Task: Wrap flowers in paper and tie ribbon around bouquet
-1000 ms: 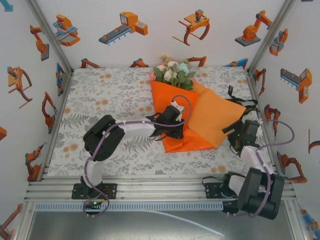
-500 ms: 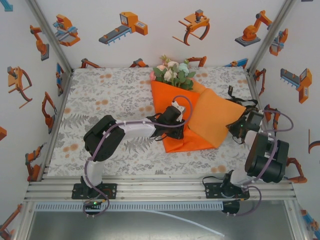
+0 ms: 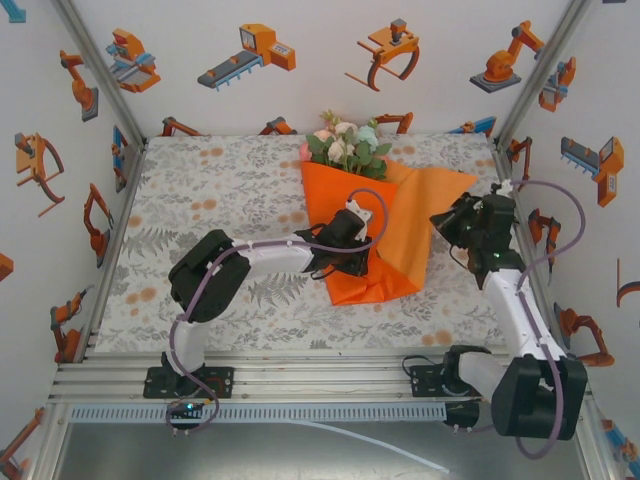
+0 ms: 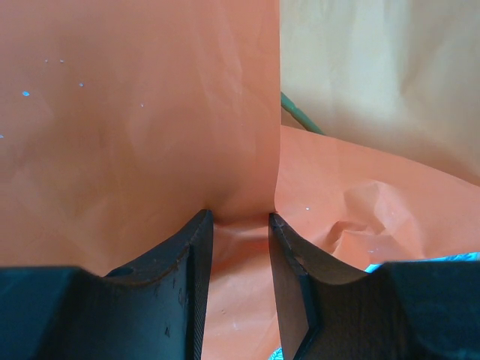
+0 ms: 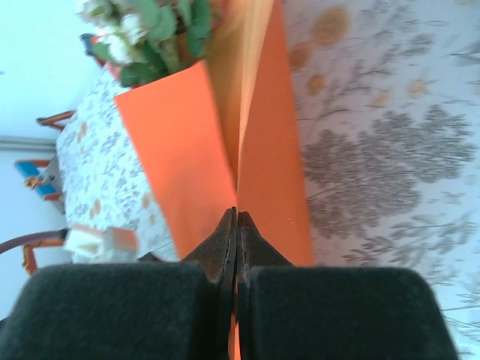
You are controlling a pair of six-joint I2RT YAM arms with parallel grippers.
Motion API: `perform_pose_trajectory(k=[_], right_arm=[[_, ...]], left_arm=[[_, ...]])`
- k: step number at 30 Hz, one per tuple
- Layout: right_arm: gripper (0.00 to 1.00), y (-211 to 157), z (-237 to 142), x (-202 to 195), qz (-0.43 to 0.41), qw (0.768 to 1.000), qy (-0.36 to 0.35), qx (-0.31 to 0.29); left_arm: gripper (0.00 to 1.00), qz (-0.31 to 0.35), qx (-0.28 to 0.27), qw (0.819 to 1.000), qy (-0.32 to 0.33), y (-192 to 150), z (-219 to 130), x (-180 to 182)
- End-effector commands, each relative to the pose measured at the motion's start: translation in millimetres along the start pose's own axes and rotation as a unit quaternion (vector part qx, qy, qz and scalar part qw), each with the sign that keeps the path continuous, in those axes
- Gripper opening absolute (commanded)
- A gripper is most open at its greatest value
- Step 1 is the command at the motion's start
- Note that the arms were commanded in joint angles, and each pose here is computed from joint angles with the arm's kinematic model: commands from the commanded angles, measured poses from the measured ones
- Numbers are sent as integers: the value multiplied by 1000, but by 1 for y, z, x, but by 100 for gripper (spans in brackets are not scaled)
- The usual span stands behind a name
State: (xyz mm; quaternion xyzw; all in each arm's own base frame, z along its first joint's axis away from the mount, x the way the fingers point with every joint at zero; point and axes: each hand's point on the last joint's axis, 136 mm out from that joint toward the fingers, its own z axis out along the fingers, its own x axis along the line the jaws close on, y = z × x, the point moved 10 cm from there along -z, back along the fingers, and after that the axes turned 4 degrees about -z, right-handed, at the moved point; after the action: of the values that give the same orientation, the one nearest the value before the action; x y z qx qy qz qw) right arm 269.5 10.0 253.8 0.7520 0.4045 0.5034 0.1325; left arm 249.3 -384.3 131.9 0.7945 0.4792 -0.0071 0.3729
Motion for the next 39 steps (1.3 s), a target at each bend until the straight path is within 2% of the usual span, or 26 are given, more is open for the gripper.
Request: perform_pose_trajectory(k=[1, 6, 9, 14, 19, 24, 26, 30, 32, 39], right_arm=[[0, -7, 6, 7, 37, 998, -47, 15], [0, -11, 32, 35, 58, 997, -41, 27], [0, -9, 44, 47, 80, 996, -44, 19], [0, -3, 47, 52, 81, 994, -76, -12], [0, -3, 47, 51, 106, 989, -105, -6], [0, -8, 55, 61, 101, 990, -99, 0], [0, -10, 60, 65, 96, 990, -100, 6], [0, -18, 74, 79, 85, 992, -97, 19], [0, -27, 82, 89, 79, 992, -100, 21], [0, -68, 115, 113, 79, 990, -102, 53]], left_arm=[[38, 24, 8, 999, 20, -3, 5, 1], [39, 34, -1, 999, 15, 2, -5, -4], [44, 39, -12, 999, 6, 8, -17, -9], [49, 33, -42, 999, 6, 21, -46, -13], [52, 22, -60, 998, 6, 20, -69, -13], [56, 21, -77, 995, 55, 12, -87, 0], [56, 24, -67, 996, 59, 7, -84, 4], [56, 41, -18, 999, -28, -7, -62, -8], [56, 31, -11, 999, -39, -10, -50, -12], [56, 21, -32, 999, 20, -19, -28, -2]])
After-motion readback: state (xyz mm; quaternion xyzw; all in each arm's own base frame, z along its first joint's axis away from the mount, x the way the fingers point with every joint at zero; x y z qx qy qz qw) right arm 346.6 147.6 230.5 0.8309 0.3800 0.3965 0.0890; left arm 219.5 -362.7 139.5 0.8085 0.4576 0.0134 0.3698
